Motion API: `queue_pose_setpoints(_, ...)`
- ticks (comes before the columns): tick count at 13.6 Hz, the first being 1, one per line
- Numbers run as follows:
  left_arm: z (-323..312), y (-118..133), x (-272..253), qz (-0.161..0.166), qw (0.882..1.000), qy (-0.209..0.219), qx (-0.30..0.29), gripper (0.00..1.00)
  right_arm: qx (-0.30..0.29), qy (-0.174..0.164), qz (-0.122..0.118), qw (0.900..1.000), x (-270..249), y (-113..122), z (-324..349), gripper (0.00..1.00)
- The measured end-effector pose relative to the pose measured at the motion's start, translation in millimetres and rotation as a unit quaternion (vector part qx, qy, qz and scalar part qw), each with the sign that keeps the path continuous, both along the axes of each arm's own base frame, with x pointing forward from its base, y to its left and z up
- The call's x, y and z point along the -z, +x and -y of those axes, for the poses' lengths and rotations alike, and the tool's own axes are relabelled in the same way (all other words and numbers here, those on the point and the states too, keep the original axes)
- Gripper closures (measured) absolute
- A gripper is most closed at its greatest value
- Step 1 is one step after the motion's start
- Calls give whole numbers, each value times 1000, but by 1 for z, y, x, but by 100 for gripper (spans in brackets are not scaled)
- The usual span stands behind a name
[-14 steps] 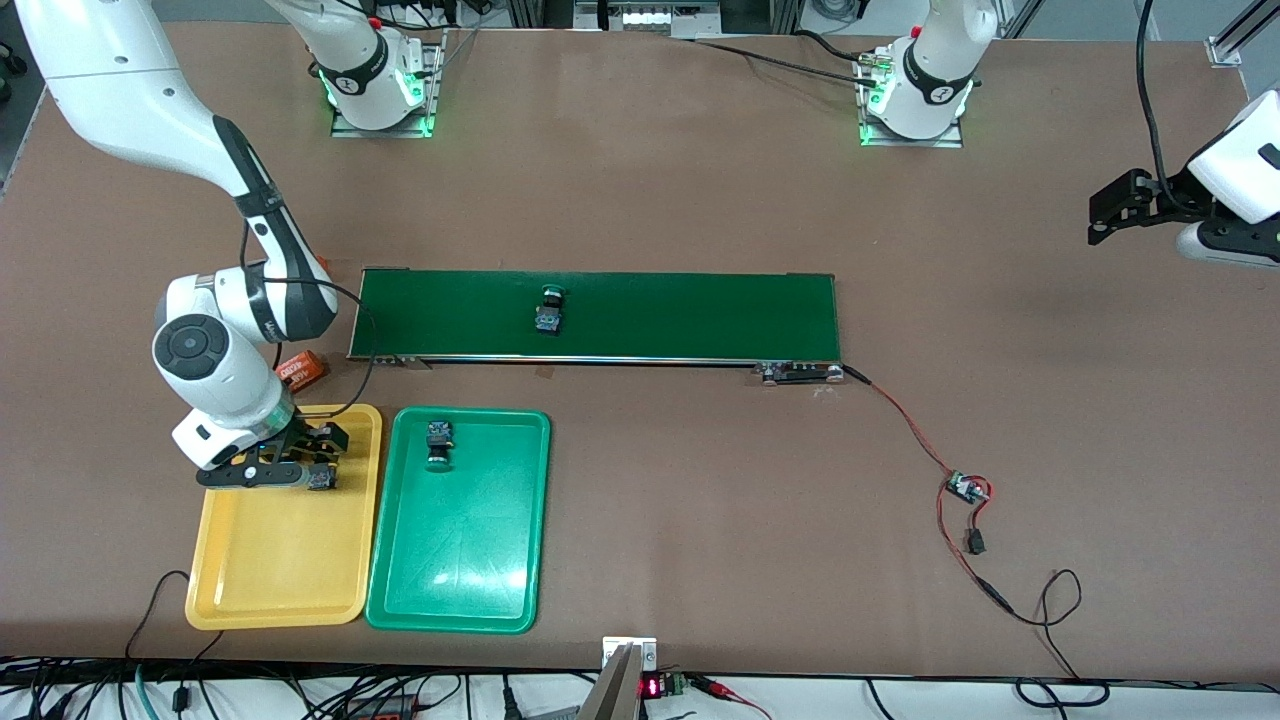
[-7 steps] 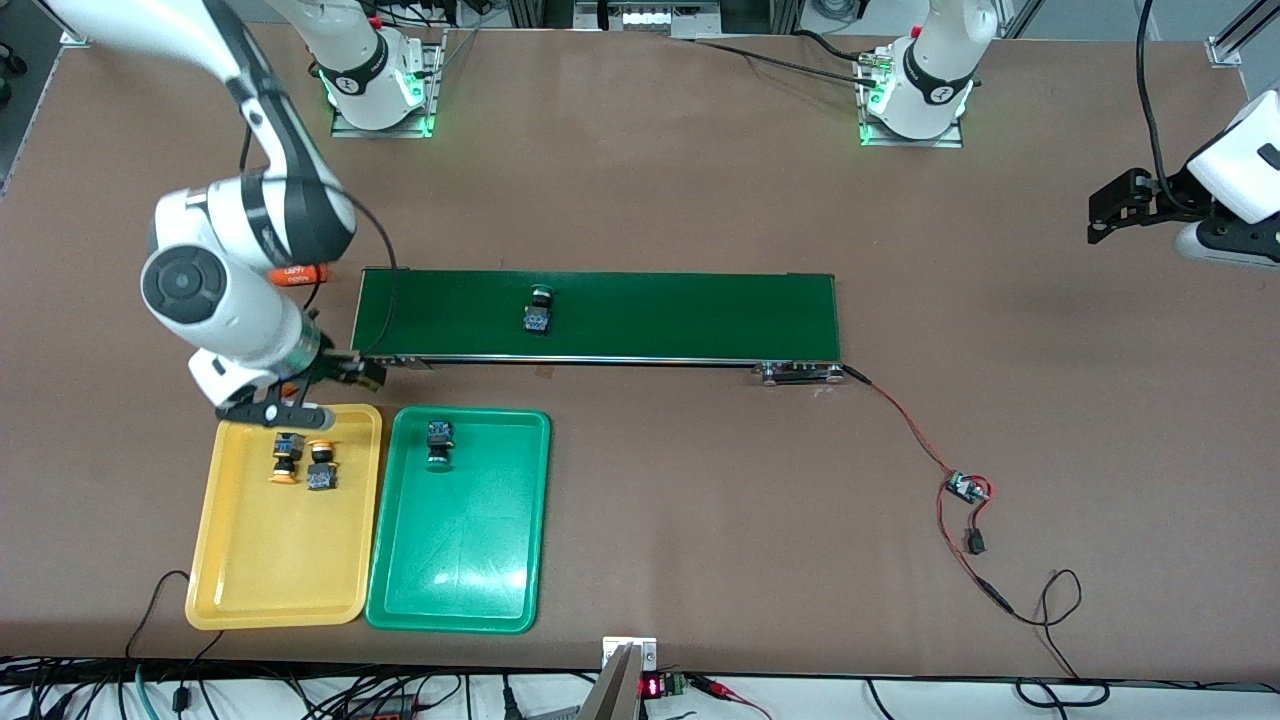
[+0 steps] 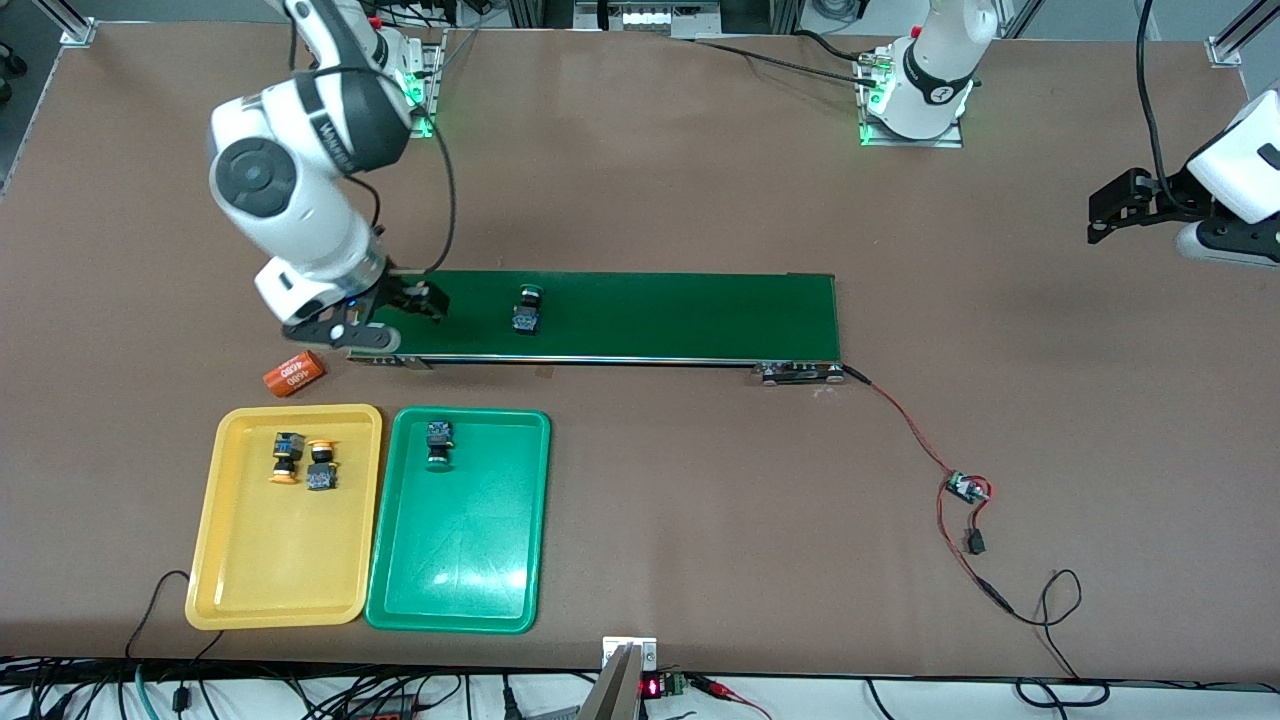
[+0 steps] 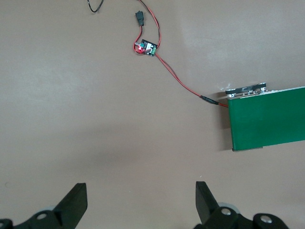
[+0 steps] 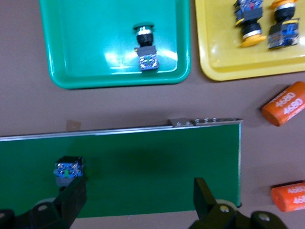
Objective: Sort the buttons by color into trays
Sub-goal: 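Move the right gripper back over the green-cap button on the belt, then grasp the green-cap button with the right gripper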
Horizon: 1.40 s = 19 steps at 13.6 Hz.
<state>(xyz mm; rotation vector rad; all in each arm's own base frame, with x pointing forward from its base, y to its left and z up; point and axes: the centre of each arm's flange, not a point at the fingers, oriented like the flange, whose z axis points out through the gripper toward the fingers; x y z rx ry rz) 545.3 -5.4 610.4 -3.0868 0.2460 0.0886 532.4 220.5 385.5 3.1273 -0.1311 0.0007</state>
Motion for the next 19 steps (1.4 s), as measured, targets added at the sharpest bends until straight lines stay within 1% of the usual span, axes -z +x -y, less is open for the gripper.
queue_pose_setpoints(3, 0, 0, 0, 0, 1000, 0, 0, 0, 9, 5, 20, 1000, 28, -40, -20, 0)
queue_pose_setpoints(5, 0, 0, 0, 0, 1000, 0, 0, 0, 9, 7, 22, 1000, 45, -52, -21, 0)
queue_pose_setpoints(10, 0, 0, 0, 0, 1000, 0, 0, 0, 2, 13, 18, 1000, 61, -58, -26, 0)
queue_pose_setpoints(17, 0, 0, 0, 0, 1000, 0, 0, 0, -6, 33, 0, 999, 101, -60, -38, 0)
queue_pose_setpoints(19, 0, 0, 0, 0, 1000, 0, 0, 0, -6, 37, -2, 999, 107, -59, -39, 0)
